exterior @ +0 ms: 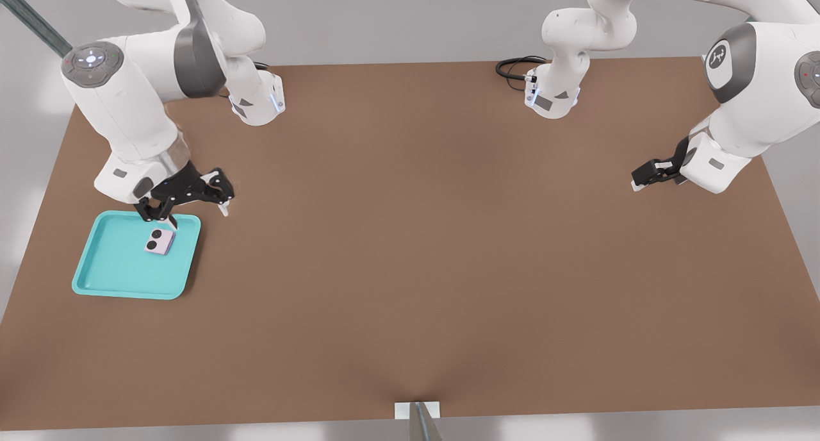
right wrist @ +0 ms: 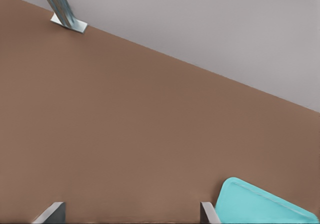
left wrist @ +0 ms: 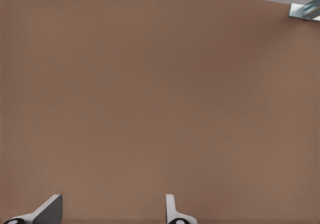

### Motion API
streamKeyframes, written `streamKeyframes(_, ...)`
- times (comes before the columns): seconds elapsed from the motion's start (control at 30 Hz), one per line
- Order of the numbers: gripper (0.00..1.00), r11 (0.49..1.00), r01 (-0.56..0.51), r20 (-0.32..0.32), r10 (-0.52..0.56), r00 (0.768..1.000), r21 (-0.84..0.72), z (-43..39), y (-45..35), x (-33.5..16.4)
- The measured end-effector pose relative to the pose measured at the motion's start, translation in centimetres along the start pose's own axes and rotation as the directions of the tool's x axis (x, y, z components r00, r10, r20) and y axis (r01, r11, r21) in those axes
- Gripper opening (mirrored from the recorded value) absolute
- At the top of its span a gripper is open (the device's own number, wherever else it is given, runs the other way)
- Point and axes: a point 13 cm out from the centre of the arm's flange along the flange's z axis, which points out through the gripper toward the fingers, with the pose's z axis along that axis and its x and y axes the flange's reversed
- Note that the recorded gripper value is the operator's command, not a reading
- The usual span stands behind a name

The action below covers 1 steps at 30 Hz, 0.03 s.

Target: Keep left arm still and place phone on the tray with right arm

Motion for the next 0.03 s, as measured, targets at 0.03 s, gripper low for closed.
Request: streamKeyframes(0.03, 1.00, 0.998, -0.054, -0.031, 0.055, 0.998, 0.008, 1.13, -3.11, 0.27)
